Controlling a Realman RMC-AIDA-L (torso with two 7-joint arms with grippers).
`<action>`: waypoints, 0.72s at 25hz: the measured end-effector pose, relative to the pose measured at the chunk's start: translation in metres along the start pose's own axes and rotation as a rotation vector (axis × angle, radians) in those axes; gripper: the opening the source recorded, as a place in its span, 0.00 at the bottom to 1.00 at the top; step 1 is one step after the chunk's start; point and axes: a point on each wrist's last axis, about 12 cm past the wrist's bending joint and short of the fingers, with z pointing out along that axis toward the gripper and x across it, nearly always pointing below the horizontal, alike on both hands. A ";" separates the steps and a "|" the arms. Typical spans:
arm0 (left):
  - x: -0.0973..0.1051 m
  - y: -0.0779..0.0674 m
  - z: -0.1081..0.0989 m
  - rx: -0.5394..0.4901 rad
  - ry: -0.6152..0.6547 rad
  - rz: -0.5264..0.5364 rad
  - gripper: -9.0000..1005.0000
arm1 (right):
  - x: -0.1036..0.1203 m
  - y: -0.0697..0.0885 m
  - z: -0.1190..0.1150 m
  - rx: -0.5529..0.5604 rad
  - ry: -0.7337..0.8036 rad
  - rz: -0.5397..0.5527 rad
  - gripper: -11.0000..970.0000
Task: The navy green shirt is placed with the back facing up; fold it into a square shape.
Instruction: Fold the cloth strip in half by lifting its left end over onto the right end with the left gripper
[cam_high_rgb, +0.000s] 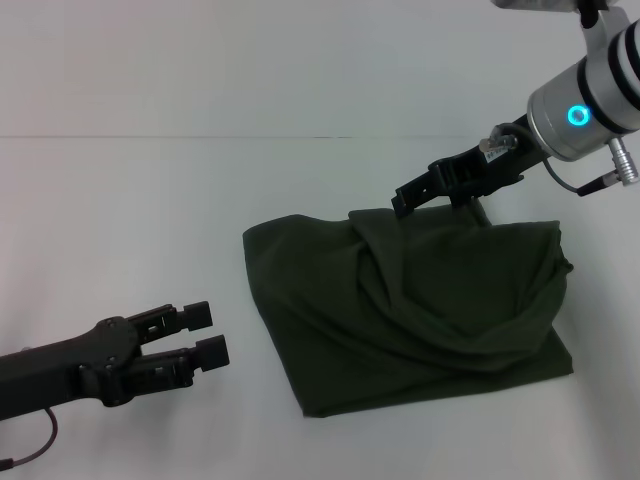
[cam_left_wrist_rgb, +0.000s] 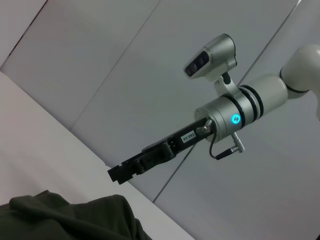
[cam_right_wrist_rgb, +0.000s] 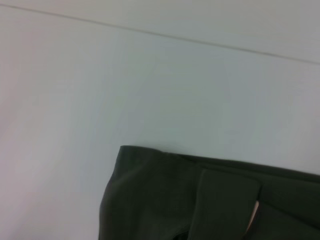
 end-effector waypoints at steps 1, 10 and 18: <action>0.000 0.000 0.000 0.001 0.000 0.002 0.91 | -0.001 0.001 0.001 0.007 -0.004 0.000 0.92; -0.002 0.001 0.002 0.003 0.006 0.013 0.91 | -0.003 0.009 0.022 0.051 -0.014 -0.019 0.92; 0.002 0.000 0.000 -0.004 0.005 0.033 0.90 | 0.003 0.015 0.051 0.040 -0.029 -0.018 0.92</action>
